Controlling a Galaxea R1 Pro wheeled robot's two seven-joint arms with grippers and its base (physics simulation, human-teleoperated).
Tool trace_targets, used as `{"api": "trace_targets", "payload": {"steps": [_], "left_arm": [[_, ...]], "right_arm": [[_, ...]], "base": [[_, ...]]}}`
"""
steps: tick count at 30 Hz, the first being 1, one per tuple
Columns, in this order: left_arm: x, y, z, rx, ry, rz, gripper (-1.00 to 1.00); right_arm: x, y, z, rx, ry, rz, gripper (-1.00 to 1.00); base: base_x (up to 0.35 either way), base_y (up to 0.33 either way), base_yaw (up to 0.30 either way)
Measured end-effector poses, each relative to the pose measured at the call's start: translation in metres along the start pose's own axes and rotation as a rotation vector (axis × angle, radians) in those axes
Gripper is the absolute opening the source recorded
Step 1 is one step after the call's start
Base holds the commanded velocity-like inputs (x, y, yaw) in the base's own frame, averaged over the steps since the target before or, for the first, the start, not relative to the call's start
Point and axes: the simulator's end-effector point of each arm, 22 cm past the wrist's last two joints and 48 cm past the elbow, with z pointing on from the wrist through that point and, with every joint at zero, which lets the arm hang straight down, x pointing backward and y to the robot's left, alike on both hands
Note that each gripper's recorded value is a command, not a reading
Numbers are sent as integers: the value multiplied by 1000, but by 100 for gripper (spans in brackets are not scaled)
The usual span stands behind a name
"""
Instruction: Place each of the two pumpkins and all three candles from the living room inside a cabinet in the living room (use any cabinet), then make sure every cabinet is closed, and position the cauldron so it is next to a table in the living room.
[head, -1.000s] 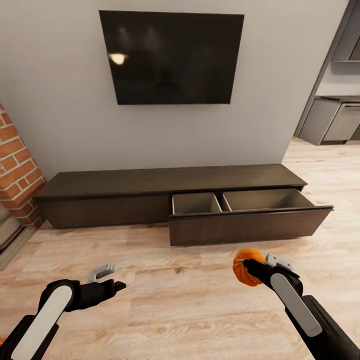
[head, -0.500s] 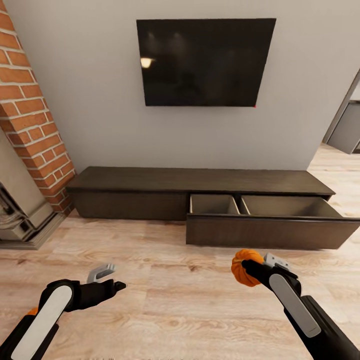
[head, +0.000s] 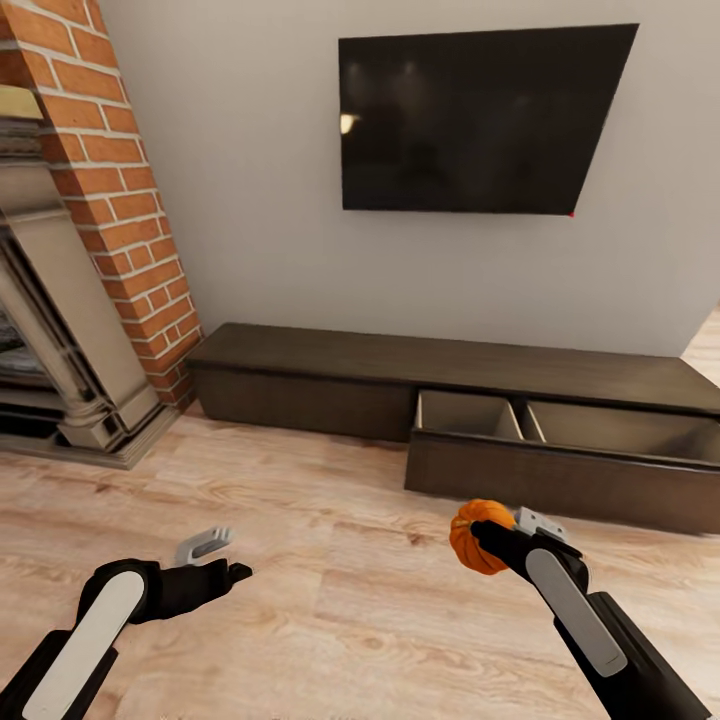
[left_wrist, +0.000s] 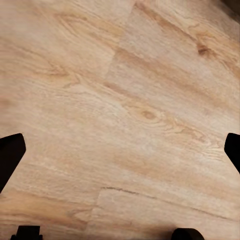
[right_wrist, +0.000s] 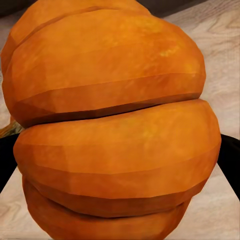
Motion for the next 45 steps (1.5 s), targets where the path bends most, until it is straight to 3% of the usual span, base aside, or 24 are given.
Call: {"api": "trace_targets", "payload": {"steps": [45], "left_arm": [[10,8,14,-14,36,-8,100]], "right_arm": [[22,2,14,6,44,-28,-100]], "base": [[0,0,248]]}}
